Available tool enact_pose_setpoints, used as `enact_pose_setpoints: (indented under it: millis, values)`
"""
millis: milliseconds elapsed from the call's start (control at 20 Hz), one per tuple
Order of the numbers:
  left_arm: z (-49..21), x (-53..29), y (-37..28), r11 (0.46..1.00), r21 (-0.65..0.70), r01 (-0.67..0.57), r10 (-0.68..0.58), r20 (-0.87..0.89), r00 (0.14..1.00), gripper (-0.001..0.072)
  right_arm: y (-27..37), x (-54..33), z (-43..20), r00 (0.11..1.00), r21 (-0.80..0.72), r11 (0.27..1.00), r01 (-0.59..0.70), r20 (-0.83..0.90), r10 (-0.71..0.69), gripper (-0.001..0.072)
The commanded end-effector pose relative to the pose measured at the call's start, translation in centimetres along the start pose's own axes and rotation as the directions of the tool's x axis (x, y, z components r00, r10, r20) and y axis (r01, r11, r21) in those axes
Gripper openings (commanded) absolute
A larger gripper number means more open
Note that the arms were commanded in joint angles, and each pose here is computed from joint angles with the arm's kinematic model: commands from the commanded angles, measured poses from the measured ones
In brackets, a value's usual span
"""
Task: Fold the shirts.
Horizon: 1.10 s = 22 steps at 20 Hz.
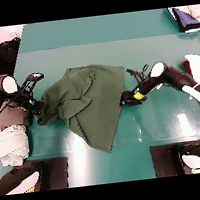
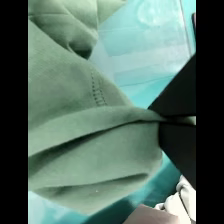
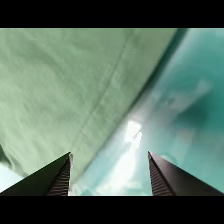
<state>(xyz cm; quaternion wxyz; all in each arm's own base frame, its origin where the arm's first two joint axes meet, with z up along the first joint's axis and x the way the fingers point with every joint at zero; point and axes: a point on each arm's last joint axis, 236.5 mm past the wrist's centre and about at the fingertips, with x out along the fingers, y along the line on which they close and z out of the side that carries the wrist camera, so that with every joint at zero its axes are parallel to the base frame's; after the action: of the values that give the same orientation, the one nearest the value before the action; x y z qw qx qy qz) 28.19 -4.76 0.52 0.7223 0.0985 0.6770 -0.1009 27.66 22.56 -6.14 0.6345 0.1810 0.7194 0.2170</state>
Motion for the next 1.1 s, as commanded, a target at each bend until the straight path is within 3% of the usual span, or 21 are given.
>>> enact_pose_setpoints:
  millis: [0, 150, 200, 250, 300, 350, 600, 800, 900, 1050]
  values:
    - [0.5, -0.1, -0.1, 1.0, -0.015, 0.003, -0.003, 0.019, 1.0, 0.0026, 1.3, 2.4, 0.6, 0.995, 0.016, 0.999, -0.034, 0.092, 0.032, 0.0533]
    - [1.5, -1.3, 0.1, 1.0, -0.015, -0.001, 0.001, 0.057, 0.998, 0.0026, 2.6, 3.2, 1.4, 0.988, -0.024, 0.999, -0.029, 0.15, 0.033, 0.0521]
    - [2.1, -1.9, 0.1, 1.0, -0.015, -0.003, 0.004, 0.079, 0.997, 0.0026, 3.0, 3.4, 1.7, 0.985, -0.032, 0.999, -0.028, 0.167, 0.033, 0.0462]
    - [2.7, -2.7, 0.2, 1.0, -0.015, -0.005, 0.007, 0.104, 0.995, 0.0026, 3.3, 3.5, 1.9, 0.983, -0.043, 0.999, -0.027, 0.182, 0.034, 0.0327]
    - [3.4, -3.6, 0.3, 1.0, -0.015, -0.008, 0.01, 0.13, 0.991, 0.0026, 3.6, 3.7, 2.1, 0.98, -0.056, 0.998, -0.024, 0.197, 0.035, 0.0119]
    - [4.0, -4.3, 0.4, 1.0, -0.015, -0.011, 0.013, 0.153, 0.988, 0.0026, 3.9, 3.6, 2.4, 0.976, -0.067, 0.998, -0.021, 0.215, 0.035, 0.002]
    - [5.7, -6.1, 1.3, 0.999, -0.017, -0.05, 0.052, 0.226, 0.973, 0.0026, 1.6, -4.3, 4.7, 0.94, -0.157, 0.981, 0.114, 0.337, -0.056, 0.0015]
    - [8.1, -6.9, 1.5, 0.998, -0.045, -0.051, 0.063, 0.328, 0.942, 0.0025, -6.8, -16.6, 4.2, 0.876, 0.011, 0.966, 0.259, 0.418, -0.24, 0.0016]
    - [9.2, -7.2, 1.5, 0.997, -0.074, -0.036, 0.061, 0.373, 0.926, 0.0025, -9.0, -21.3, 4.0, 0.834, 0.09, 0.968, 0.232, 0.493, -0.246, 0.0016]
    - [10.3, -7.6, 0.2, 0.996, -0.078, 0.029, 0.006, 0.417, 0.909, 0.0026, -8.2, -24.2, 4.0, 0.797, 0.087, 0.986, 0.14, 0.582, -0.164, 0.0017]
